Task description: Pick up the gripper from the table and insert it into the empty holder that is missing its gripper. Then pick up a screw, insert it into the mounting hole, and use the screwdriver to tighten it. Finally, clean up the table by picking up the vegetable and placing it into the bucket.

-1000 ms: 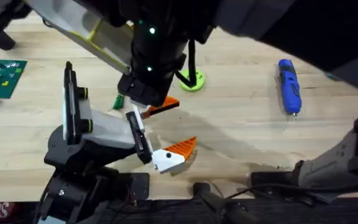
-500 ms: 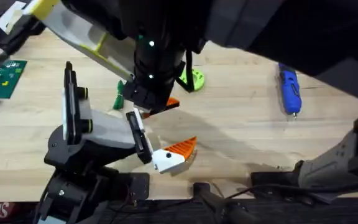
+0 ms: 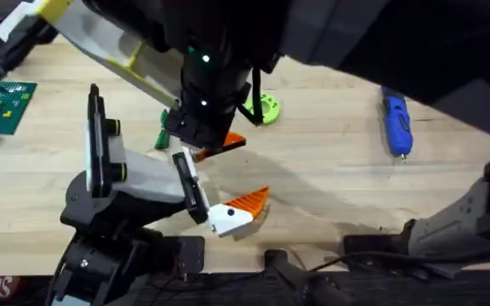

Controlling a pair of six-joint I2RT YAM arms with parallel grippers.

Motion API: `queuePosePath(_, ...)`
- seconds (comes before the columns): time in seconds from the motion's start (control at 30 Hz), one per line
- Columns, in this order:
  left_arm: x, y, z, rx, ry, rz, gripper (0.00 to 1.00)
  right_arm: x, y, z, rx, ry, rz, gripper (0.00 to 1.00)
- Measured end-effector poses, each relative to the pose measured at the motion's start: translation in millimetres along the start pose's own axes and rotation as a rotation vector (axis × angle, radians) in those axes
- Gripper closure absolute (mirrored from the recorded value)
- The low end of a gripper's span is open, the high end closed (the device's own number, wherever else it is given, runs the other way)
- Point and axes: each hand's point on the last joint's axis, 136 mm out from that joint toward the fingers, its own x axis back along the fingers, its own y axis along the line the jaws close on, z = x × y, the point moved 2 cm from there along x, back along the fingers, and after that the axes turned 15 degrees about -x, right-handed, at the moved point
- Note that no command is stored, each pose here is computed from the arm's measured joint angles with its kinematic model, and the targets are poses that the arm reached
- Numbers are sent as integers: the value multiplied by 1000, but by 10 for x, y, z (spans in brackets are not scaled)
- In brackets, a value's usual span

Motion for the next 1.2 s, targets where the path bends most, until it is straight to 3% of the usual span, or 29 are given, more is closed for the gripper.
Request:
queuePosePath(0.6,-1,-1,4,24,1,1,16,-96,-8,30,-3,37,4,981)
queuePosePath(0.7,-1,-2,4,24,1,2,16,-96,-9,36,-2,40,5,807)
queuePosePath(0.87,0,-4,4,30,2,3,16,-91,-110,27,-11,36,41,266)
queuePosePath(0.97,0,-2,5,37,2,2,16,-78,-187,31,-23,37,59,10)
queuePosePath(1.2,0,-2,5,38,2,2,16,-78,-189,31,-23,36,60,7)
